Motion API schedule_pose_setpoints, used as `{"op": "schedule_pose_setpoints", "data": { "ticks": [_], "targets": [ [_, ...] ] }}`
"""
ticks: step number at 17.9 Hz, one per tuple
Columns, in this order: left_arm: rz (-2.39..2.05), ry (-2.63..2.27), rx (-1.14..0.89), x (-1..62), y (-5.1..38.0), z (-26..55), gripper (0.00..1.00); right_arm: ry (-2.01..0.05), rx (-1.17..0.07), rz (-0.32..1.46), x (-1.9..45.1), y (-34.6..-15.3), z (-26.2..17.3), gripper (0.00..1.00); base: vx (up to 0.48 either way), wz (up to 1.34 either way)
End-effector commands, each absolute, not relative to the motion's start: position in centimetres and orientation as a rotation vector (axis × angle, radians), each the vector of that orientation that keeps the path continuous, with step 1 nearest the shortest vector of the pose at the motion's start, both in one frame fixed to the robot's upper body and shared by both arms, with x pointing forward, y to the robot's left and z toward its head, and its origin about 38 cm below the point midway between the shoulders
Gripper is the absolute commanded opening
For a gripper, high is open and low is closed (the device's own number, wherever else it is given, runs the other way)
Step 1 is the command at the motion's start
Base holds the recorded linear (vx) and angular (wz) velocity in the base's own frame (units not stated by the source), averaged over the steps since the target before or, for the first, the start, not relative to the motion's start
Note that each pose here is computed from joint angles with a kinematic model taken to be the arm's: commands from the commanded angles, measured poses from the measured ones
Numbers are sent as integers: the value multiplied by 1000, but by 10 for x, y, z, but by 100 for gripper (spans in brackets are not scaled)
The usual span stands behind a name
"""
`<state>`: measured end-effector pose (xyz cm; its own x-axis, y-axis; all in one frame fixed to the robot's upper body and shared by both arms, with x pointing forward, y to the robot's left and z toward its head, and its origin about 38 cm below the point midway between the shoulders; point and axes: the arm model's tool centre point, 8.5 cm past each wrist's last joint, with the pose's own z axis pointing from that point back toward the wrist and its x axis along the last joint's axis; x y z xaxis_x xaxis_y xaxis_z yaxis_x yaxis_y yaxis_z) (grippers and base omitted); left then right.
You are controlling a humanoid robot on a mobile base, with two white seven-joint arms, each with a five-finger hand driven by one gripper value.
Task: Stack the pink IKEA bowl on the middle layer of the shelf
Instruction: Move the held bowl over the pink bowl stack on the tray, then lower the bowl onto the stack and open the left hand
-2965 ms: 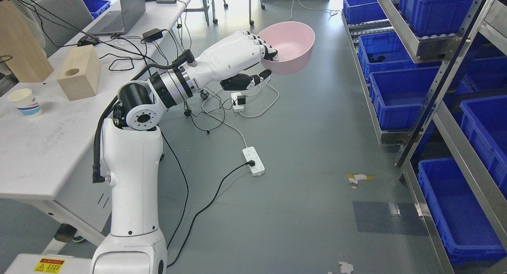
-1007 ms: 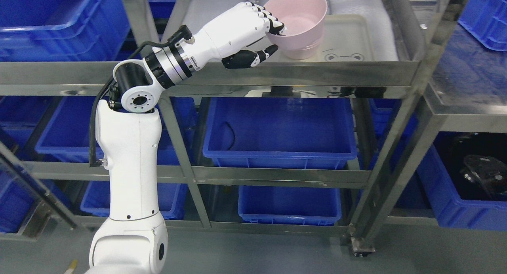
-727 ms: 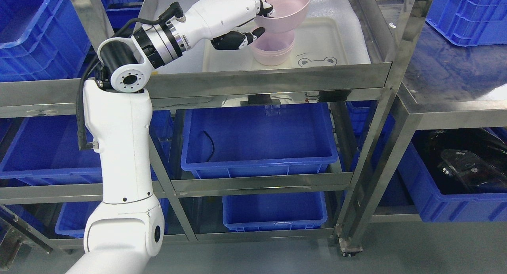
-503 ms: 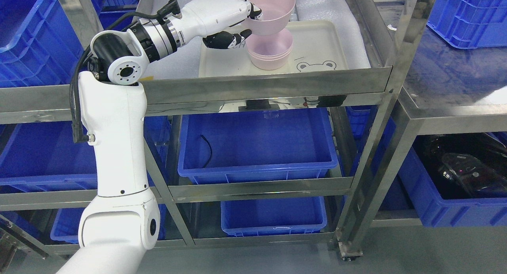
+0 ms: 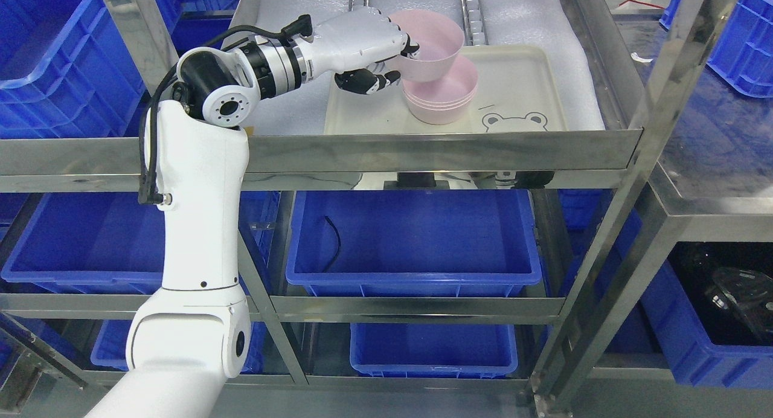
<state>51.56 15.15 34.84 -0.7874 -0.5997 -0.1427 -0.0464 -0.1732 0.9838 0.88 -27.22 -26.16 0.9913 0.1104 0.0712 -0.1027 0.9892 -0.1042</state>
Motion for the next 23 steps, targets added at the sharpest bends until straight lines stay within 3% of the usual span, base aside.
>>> {"op": "schedule_pose_setpoints", "data": {
  "ticks": [1, 10, 23],
  "targets": [
    [-2127, -1683, 633, 519, 121, 323, 4, -90, -118, 108, 12, -283, -261, 100, 112, 152],
    [-2105, -1821, 559, 510, 103, 324, 5, -91, -119, 108, 13, -283, -261, 100, 70, 77],
    [-2117, -1705, 676, 517, 119, 325, 5, -90, -118, 108, 12, -283, -261, 100, -2, 2]
  ]
}}
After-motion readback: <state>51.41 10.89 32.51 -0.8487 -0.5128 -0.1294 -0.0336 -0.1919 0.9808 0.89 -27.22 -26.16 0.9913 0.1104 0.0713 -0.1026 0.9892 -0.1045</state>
